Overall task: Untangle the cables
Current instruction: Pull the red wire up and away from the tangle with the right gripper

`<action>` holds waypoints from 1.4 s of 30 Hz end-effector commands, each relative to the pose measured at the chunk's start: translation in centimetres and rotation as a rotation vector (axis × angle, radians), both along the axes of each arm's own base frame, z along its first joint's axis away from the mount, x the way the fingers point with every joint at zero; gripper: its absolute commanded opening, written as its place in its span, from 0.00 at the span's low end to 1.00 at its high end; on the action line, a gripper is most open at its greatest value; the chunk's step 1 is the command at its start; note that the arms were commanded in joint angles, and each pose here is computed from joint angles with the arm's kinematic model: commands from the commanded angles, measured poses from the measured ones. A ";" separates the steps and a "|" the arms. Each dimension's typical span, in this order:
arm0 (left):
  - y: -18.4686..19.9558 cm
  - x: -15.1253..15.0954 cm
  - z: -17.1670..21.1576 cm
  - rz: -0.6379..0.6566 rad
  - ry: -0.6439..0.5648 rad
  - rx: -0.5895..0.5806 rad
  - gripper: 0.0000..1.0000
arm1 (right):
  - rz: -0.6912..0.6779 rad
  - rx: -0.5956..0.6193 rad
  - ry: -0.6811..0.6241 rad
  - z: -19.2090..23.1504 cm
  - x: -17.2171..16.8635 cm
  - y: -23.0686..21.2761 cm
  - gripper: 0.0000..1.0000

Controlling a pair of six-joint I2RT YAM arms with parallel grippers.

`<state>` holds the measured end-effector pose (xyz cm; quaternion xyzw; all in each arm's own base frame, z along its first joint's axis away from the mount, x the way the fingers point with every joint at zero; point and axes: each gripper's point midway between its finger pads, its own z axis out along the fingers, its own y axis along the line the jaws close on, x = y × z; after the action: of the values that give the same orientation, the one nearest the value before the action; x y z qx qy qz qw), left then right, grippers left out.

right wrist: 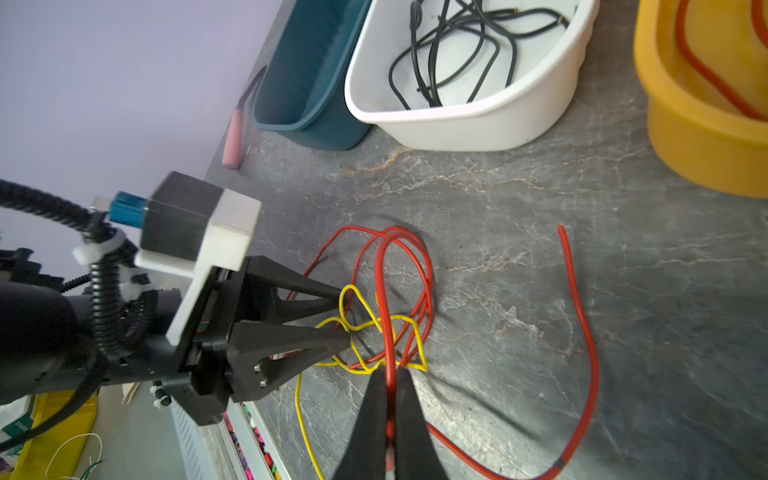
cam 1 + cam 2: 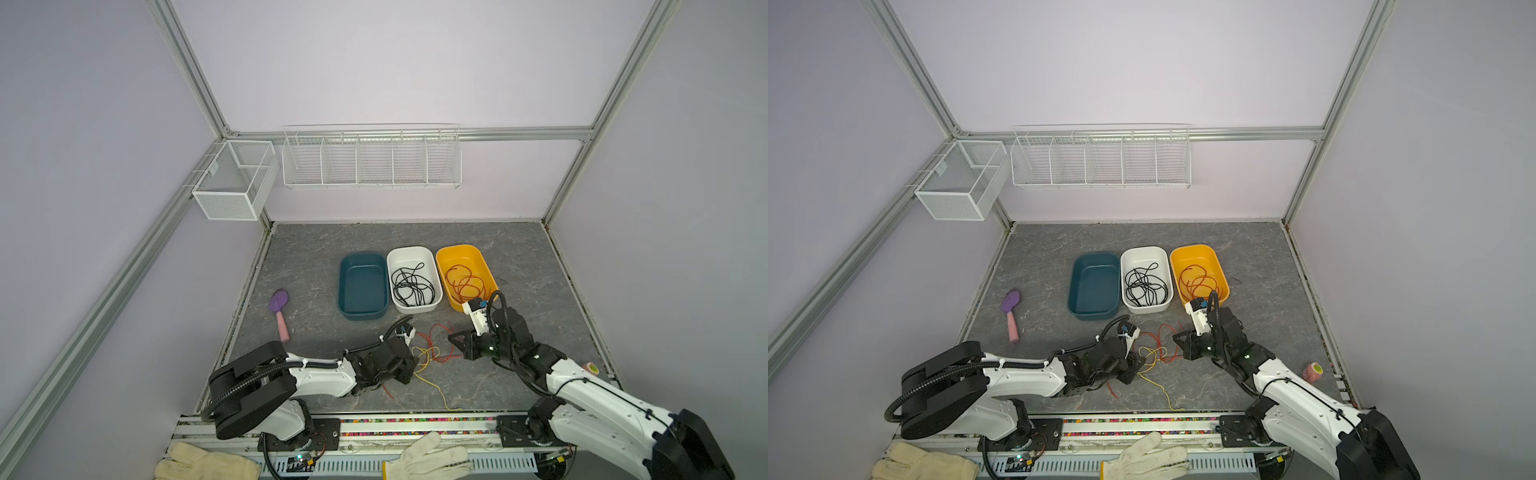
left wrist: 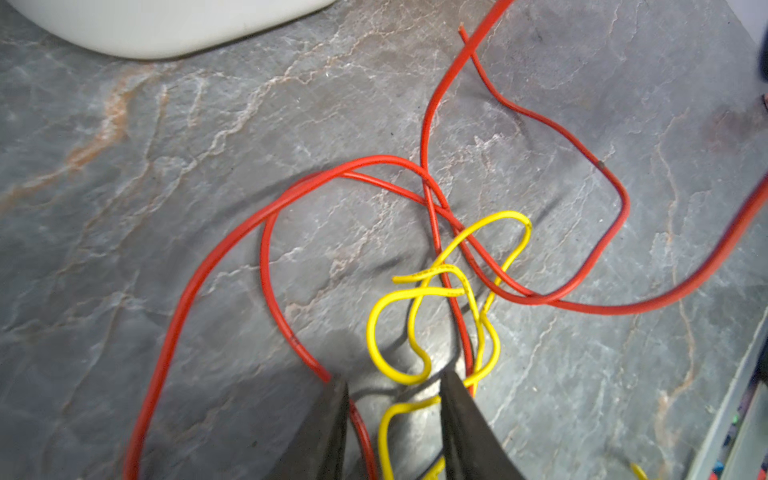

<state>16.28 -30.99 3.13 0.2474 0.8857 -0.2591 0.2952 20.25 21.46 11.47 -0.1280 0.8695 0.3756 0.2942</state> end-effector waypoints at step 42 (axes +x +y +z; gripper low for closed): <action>0.7 -2.0 -4.5 -0.029 0.084 0.013 0.35 | 0.004 0.137 -0.457 29.3 -5.0 -4.5 0.06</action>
<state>16.13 -32.89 2.78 0.2426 0.8632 -0.3140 0.3121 15.75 17.27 39.37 -0.1791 0.7640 0.3979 0.4753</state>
